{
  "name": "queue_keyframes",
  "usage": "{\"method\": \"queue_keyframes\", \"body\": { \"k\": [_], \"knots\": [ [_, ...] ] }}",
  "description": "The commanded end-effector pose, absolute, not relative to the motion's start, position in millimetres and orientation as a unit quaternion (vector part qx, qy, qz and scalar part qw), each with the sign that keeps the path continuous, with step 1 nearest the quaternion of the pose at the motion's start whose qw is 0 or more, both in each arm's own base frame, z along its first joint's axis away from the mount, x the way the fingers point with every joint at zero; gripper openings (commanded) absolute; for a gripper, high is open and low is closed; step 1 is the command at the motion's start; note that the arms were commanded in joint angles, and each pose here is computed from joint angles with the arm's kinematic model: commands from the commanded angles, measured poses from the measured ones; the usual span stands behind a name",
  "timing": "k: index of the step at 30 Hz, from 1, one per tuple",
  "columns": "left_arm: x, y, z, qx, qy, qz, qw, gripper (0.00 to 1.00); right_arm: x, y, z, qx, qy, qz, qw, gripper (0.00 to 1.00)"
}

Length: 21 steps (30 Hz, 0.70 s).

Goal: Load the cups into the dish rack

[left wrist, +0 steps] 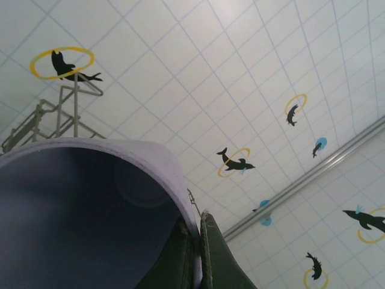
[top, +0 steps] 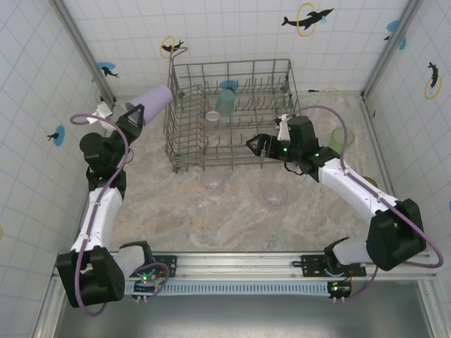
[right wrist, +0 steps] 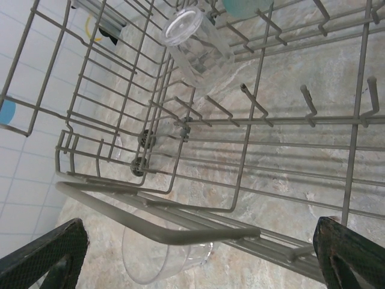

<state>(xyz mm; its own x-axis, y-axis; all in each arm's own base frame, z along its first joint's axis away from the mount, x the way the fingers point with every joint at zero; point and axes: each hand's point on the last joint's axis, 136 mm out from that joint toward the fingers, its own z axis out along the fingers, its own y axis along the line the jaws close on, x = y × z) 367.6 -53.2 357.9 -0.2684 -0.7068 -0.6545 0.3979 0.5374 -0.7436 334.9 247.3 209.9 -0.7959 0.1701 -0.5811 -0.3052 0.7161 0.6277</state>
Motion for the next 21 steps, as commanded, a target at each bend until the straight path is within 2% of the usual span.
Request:
{"method": "queue_keyframes", "body": {
  "k": [1, 16, 21],
  "knots": [
    [363, -69, 387, -0.069, 0.630, -0.476, 0.610, 0.00, 346, 249, 230, -0.036, 0.865, 0.374, 0.331, 1.00],
    [373, -150, 386, 0.015, 0.645, -0.519, 0.561, 0.00, 378, 267, 283, 0.010, 0.814, 0.460, 0.354, 1.00],
    [375, -179, 375, 0.029, 0.647, -0.535, 0.542, 0.00, 383, 276, 305, 0.038, 0.764, 0.540, 0.352, 1.00]
  ]
}}
